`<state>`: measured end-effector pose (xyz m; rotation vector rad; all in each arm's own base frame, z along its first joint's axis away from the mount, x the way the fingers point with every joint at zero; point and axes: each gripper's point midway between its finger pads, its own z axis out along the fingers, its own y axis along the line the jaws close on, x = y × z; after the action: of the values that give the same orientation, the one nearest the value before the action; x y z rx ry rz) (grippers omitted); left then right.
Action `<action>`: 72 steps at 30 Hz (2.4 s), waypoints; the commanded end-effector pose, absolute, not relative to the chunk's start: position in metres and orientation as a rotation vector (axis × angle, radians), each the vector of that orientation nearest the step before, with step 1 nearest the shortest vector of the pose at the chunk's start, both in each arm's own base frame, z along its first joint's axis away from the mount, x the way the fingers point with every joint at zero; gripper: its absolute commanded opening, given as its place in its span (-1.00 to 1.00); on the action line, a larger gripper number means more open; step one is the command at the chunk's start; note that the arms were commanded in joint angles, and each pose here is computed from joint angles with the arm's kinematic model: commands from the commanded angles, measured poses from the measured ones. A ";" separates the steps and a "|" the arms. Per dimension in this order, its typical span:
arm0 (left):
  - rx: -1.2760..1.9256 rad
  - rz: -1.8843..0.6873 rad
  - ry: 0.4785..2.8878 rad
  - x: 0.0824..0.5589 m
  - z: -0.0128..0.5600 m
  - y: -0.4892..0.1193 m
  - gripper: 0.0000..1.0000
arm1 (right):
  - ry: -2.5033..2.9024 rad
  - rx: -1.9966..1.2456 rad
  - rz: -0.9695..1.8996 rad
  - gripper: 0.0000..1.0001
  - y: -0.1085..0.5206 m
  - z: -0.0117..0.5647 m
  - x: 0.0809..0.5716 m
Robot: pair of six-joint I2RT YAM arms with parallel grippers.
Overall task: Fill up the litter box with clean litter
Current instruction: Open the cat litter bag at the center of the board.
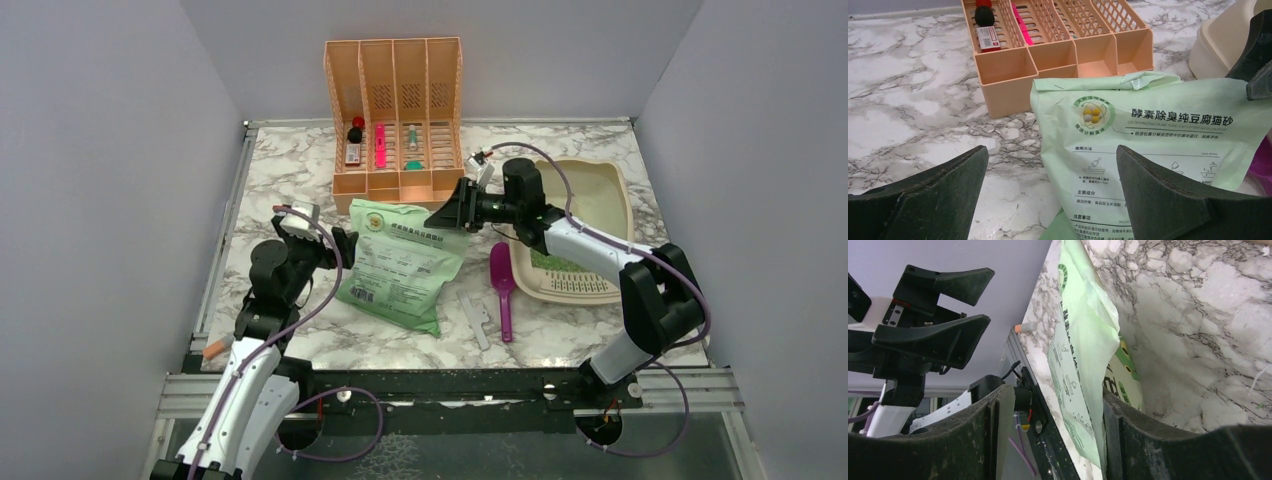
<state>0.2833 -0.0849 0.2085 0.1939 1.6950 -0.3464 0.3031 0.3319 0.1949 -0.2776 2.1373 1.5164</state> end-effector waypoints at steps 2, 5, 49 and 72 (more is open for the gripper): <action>0.150 -0.406 1.683 0.285 0.230 -0.090 0.98 | 2.139 -0.481 1.488 0.12 0.335 0.195 0.297; 0.112 -0.454 1.788 0.289 0.219 -0.095 0.97 | 2.153 -0.558 1.481 -0.21 0.338 0.191 0.295; 1.638 -0.899 1.572 0.329 0.181 -0.200 0.96 | 1.538 -1.192 1.074 -0.99 0.347 0.194 0.271; 1.751 -0.848 1.750 0.306 0.169 -0.202 -1.00 | 1.521 -1.103 1.027 -0.98 0.336 0.213 0.270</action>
<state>0.3220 -0.2034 0.1528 1.7307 1.7217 -0.8986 0.2755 0.3379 0.1804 -1.1402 1.6125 1.0172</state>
